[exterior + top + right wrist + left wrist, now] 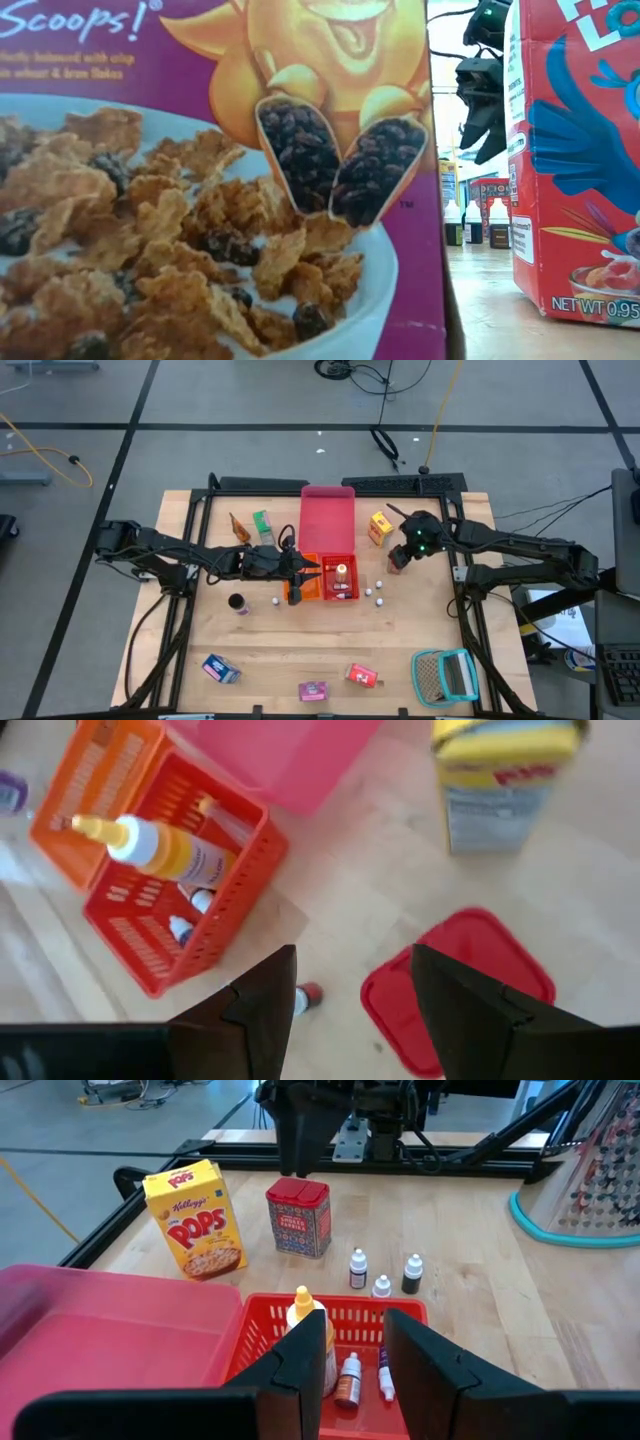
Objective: Pick & Place Kitchen Items
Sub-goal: Put the red spice can into the orange basket
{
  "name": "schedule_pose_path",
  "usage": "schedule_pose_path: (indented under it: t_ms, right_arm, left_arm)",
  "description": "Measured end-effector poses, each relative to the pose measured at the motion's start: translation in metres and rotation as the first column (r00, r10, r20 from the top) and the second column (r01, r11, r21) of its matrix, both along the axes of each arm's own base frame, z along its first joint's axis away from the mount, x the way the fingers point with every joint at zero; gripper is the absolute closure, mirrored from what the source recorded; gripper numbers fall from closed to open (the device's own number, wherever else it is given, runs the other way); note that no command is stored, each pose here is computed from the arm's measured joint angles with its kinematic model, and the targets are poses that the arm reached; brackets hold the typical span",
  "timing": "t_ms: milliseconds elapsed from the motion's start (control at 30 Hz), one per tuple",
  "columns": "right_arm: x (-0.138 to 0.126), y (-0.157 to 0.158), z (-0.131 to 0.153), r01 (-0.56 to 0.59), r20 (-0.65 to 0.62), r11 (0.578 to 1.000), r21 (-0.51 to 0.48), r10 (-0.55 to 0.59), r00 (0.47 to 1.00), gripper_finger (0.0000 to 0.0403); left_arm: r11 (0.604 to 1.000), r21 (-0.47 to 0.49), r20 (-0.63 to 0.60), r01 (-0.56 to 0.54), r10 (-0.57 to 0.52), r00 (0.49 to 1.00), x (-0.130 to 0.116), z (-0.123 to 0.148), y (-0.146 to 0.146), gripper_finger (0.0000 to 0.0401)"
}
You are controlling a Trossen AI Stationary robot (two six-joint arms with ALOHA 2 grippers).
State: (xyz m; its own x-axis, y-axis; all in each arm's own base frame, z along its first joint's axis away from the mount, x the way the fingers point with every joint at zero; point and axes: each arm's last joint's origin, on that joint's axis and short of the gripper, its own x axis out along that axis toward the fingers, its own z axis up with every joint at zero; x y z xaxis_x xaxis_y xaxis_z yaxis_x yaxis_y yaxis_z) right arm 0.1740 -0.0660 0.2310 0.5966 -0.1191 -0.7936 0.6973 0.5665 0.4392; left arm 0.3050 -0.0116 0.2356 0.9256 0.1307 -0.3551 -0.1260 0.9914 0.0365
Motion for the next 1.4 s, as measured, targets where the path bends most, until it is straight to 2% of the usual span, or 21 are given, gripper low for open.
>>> schedule_pose_path:
  t_ms: [133,233,400,500,667,867,933,1033,1133,1400]
  right_arm:
    - [-0.006,0.001,-0.004,0.107,-0.076,0.994,0.031,-0.104,0.992,0.0206]
    - [-0.013,0.003,-0.009,0.132,-0.163,0.991,0.037,-0.124,0.979,0.0189]
    - [-0.015,0.004,-0.010,0.114,-0.189,0.993,0.041,-0.104,0.976,0.0133]
    - [-0.013,0.004,-0.009,0.056,-0.160,0.996,0.067,-0.045,0.986,0.0101]
    - [-0.011,0.005,-0.011,0.057,-0.149,0.995,0.086,-0.044,0.988,0.0074]
    - [-0.006,0.004,-0.023,0.083,-0.196,0.990,0.111,-0.060,0.979,0.0069]
    - [-0.002,0.002,-0.024,0.098,-0.177,0.988,0.118,-0.076,0.981,0.0070]
    - [0.005,-0.001,-0.024,0.096,-0.130,0.990,0.106,-0.082,0.988,0.0069]
    - [0.007,-0.003,-0.028,0.129,-0.157,0.989,0.069,-0.117,0.981,0.0069]
    - [0.017,-0.009,-0.040,0.155,-0.184,0.984,0.082,-0.138,0.973,0.0073]
  left_arm:
    - [1.000,0.000,0.000,0.000,0.000,1.000,0.000,0.000,0.000,0.0293]
    - [1.000,0.000,0.000,0.000,0.000,1.000,0.000,0.000,0.000,0.0293]
    - [1.000,0.000,0.000,0.000,0.000,1.000,0.000,0.000,0.000,0.0293]
    - [1.000,0.000,0.000,0.000,0.000,1.000,0.000,0.000,0.000,0.0293]
    - [1.000,0.000,0.000,0.000,0.000,1.000,0.000,0.000,0.000,0.0293]
    - [1.000,0.000,0.000,0.000,0.000,1.000,0.000,0.000,0.000,0.0293]
    - [1.000,0.000,0.000,0.000,0.000,1.000,0.000,0.000,0.000,0.0293]
    - [1.000,0.000,0.000,0.000,0.000,1.000,0.000,0.000,0.000,0.0293]
    - [1.000,0.000,-0.006,0.000,0.000,1.000,0.000,0.000,0.000,0.0293]
    - [1.000,0.001,-0.013,0.001,0.000,1.000,0.000,-0.001,0.000,0.0293]
